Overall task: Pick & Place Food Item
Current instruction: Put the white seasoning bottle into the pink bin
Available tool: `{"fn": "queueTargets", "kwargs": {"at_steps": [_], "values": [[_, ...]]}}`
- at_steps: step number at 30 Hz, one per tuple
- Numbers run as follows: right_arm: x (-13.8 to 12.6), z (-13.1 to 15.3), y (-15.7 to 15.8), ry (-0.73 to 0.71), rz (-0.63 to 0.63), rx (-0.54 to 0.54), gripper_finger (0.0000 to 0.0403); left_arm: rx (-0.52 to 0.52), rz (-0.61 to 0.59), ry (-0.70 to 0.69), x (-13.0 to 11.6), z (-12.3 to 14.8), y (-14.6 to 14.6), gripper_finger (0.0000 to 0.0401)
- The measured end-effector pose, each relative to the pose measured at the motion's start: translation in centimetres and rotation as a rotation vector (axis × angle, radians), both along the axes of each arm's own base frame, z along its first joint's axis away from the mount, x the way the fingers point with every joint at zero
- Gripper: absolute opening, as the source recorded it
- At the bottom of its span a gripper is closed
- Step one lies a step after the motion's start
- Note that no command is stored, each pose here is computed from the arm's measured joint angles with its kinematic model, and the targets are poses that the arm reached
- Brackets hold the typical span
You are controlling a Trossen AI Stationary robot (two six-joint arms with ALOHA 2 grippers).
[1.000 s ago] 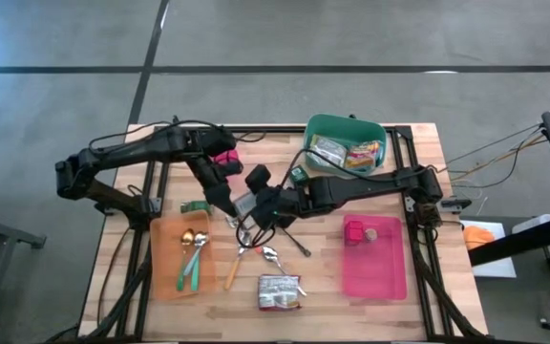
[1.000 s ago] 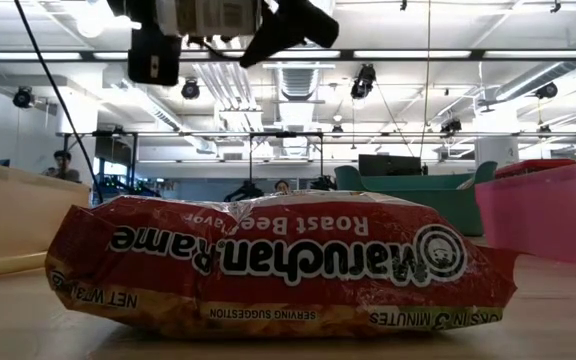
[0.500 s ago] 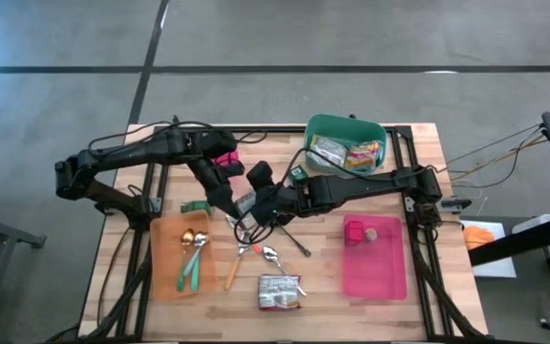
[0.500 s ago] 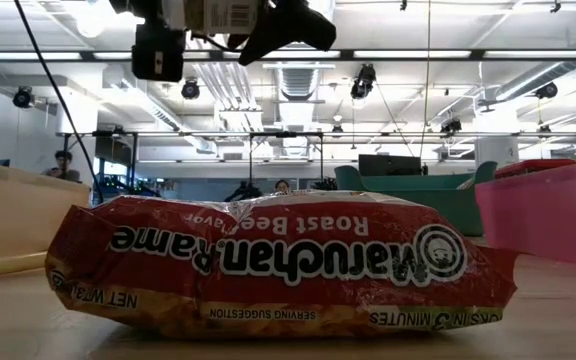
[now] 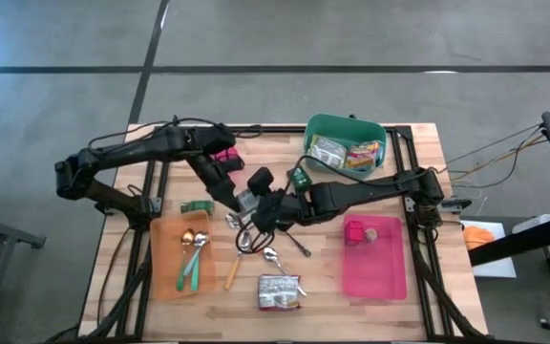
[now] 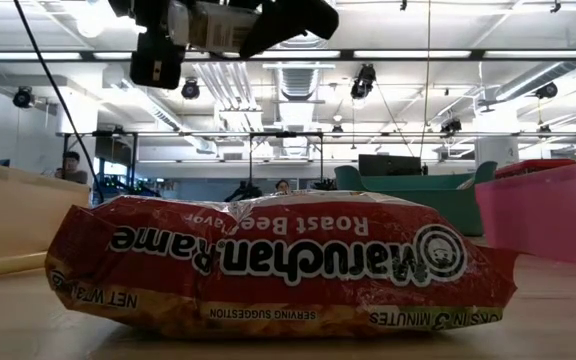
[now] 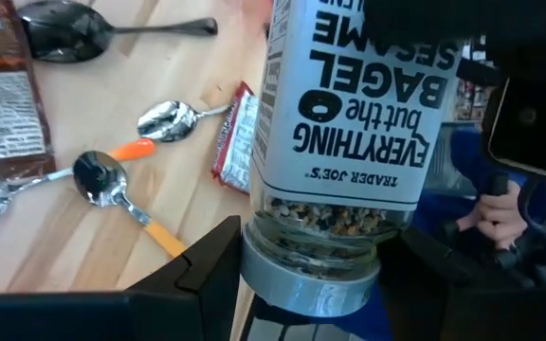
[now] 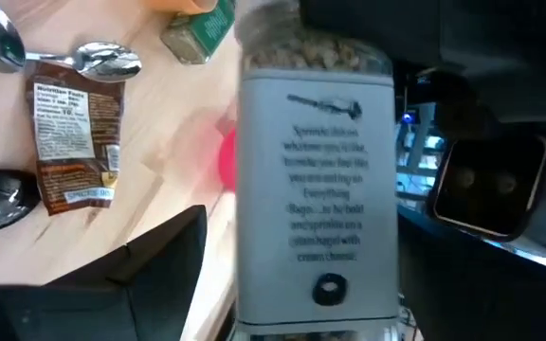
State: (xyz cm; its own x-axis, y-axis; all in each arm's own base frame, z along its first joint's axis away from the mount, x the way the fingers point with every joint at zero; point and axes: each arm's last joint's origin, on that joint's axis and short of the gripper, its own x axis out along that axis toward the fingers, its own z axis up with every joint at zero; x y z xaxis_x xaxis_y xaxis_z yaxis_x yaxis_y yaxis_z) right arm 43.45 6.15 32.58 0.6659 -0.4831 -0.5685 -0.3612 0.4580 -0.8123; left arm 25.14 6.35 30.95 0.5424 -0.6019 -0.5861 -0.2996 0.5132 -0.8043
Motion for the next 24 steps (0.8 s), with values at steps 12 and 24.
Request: {"fn": "queueTargets", "kwargs": {"at_steps": [12, 24], "values": [[-0.07, 0.0, -0.13, -0.002, -0.035, -0.03, 0.0196, -0.014, -0.01, -0.019, 0.07, 0.11, -0.01, 0.0189], [-0.5, 0.77, 0.06, -0.098, -0.135, 0.069, 0.0196, -0.002, -0.035, -0.095, -0.16, 0.83, -0.06, 0.0262]]}}
